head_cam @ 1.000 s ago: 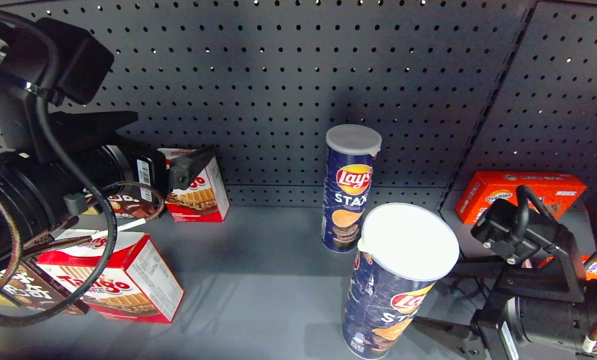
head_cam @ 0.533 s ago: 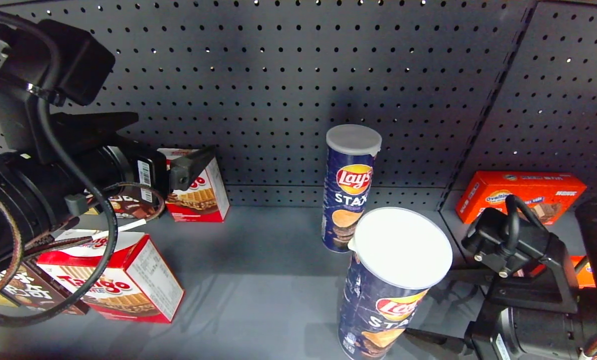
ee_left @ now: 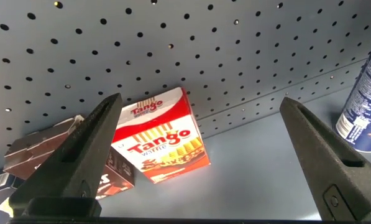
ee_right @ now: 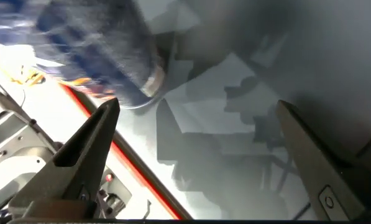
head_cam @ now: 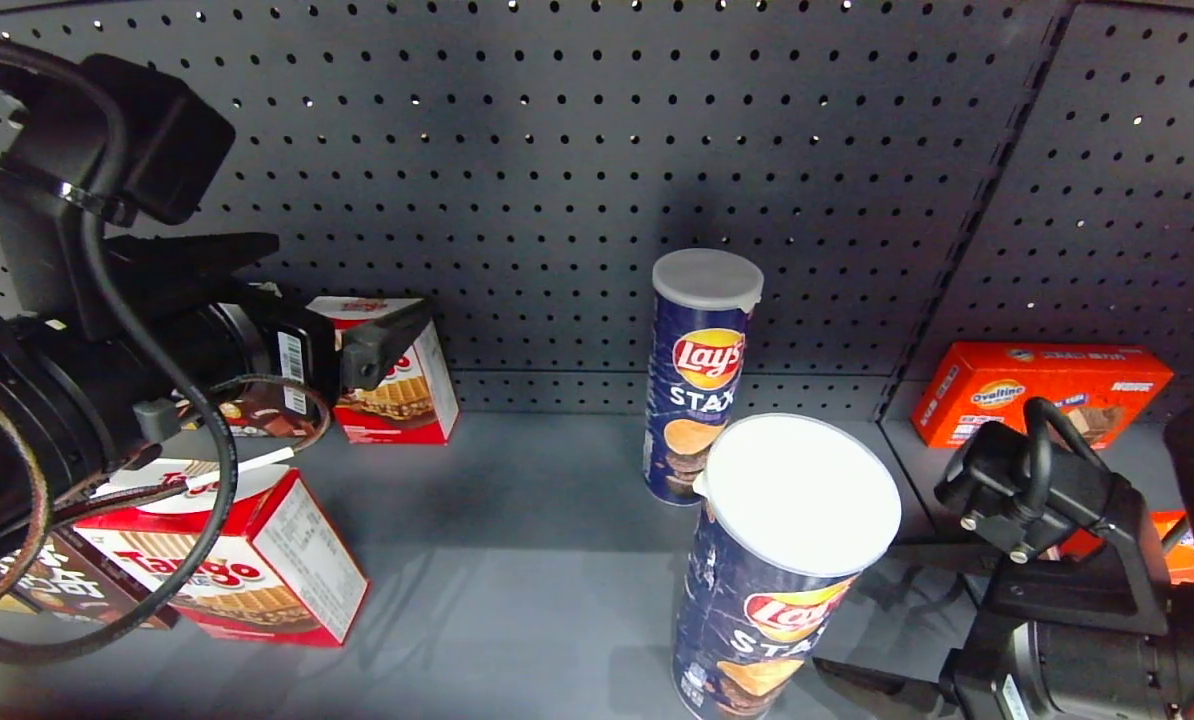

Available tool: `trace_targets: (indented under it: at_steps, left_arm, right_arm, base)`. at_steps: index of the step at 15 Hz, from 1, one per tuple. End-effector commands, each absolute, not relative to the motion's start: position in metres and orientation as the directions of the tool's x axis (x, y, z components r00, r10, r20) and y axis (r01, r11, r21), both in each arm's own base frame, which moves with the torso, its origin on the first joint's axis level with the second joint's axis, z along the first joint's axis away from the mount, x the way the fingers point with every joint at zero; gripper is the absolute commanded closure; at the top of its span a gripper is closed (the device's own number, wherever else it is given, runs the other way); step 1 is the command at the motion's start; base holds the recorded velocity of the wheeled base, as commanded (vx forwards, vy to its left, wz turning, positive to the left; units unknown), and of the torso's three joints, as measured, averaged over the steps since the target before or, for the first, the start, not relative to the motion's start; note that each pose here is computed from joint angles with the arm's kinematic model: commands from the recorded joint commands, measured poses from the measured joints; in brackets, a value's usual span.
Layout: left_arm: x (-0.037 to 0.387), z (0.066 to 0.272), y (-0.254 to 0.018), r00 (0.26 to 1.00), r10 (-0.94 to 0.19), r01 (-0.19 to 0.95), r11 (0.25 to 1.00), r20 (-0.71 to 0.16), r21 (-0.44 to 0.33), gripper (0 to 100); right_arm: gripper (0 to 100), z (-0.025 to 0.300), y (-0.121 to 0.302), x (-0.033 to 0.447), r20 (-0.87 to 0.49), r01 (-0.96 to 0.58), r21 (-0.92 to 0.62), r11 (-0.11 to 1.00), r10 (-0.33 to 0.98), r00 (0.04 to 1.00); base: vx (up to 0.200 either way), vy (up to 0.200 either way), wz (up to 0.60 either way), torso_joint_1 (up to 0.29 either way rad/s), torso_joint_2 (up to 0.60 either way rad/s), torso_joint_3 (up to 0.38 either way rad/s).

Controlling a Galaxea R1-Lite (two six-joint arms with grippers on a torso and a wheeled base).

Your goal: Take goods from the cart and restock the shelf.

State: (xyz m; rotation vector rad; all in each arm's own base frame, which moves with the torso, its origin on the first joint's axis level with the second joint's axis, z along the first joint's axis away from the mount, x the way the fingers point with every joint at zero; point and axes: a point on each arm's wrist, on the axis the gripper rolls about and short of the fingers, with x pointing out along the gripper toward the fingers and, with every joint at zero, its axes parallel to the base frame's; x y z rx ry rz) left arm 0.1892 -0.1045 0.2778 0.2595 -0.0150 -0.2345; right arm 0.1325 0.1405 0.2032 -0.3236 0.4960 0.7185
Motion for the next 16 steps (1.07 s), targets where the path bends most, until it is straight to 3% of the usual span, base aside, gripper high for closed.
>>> trace_targets:
  at_steps: [1,16]
  left_arm:
    - [0.189,0.278,-0.104,0.973,-0.231,0.227,0.94,-0.015,0.256,0]
    - [0.191,0.278,-0.099,0.977,-0.213,0.209,0.944,-0.012,0.255,0]
  right_arm:
    - [0,0.205,0.139,0.134,-0.528,-0.686,-0.113,0.719,0.541,0.654]
    - [0,0.201,0.148,0.135,-0.548,-0.703,-0.119,0.702,0.544,0.635]
  base:
    - [0.0,0.0,0.0,0.0,0.0,0.0]
    - [0.0,0.0,0.0,0.0,0.0,0.0]
